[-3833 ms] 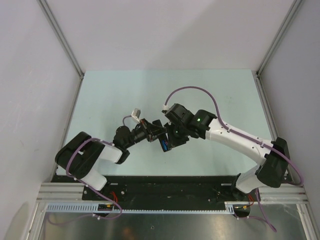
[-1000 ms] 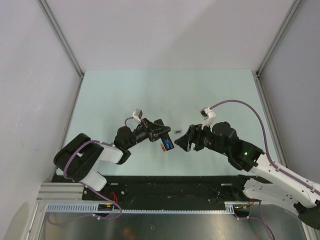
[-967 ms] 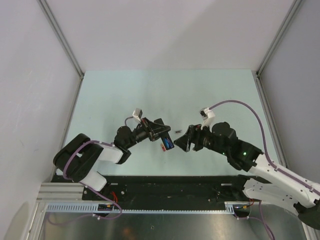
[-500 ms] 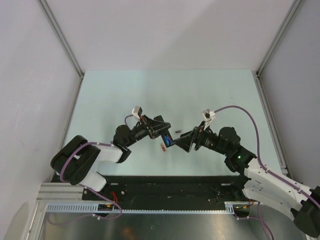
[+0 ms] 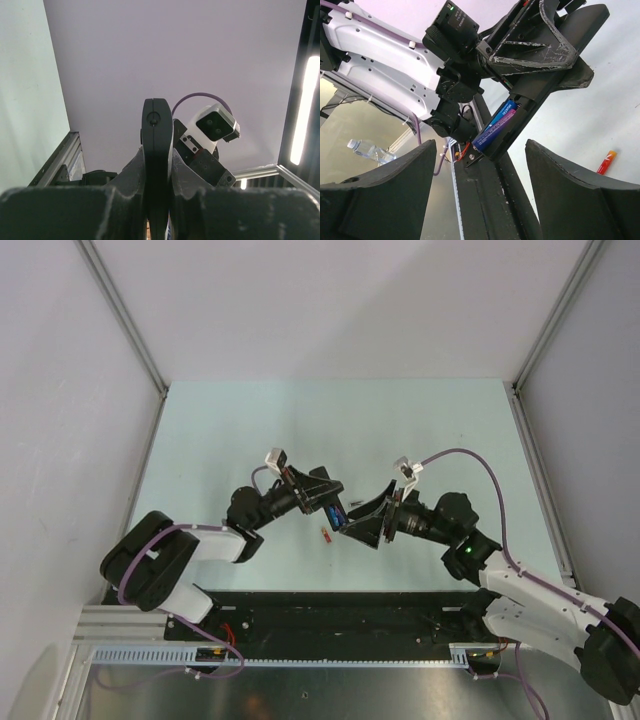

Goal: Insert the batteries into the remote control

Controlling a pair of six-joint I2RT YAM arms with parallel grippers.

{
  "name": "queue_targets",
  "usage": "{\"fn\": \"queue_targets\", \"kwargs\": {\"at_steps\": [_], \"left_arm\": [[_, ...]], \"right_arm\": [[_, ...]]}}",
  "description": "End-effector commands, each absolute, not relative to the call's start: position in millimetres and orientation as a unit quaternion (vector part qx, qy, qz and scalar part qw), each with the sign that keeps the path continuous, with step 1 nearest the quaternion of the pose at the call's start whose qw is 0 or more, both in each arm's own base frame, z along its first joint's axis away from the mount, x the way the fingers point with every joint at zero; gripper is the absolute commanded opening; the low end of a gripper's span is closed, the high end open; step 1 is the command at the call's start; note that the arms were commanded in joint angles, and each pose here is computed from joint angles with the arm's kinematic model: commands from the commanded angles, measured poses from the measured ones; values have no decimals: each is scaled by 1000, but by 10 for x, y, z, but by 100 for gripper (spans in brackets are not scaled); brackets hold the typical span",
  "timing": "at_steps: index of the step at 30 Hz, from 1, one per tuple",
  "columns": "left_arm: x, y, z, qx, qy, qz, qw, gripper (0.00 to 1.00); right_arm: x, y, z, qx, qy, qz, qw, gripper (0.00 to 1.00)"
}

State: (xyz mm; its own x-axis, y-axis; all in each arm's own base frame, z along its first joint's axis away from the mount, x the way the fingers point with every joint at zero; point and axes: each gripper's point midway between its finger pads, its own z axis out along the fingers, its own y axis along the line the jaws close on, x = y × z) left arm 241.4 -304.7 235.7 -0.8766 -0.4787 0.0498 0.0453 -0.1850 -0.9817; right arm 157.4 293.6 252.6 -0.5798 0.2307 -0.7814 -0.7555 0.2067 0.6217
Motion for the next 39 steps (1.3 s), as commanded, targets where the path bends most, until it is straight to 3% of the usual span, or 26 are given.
{"fn": "queue_targets", "kwargs": {"at_steps": [1,21,39], "left_arm": [[2189,-2895,3164,-85,508,-825,232,0],[2051,-2904,3214,-73,504,-830,227,0],[1966,-2899,3301,-54,496,-834,235,0]], "right_arm": [[1605,2920,2650,-208,636,605,432,75],[1732,2931,2563,-191,647,602,427,69],[1845,2954,2398,-154,676,599,400,54]]}}
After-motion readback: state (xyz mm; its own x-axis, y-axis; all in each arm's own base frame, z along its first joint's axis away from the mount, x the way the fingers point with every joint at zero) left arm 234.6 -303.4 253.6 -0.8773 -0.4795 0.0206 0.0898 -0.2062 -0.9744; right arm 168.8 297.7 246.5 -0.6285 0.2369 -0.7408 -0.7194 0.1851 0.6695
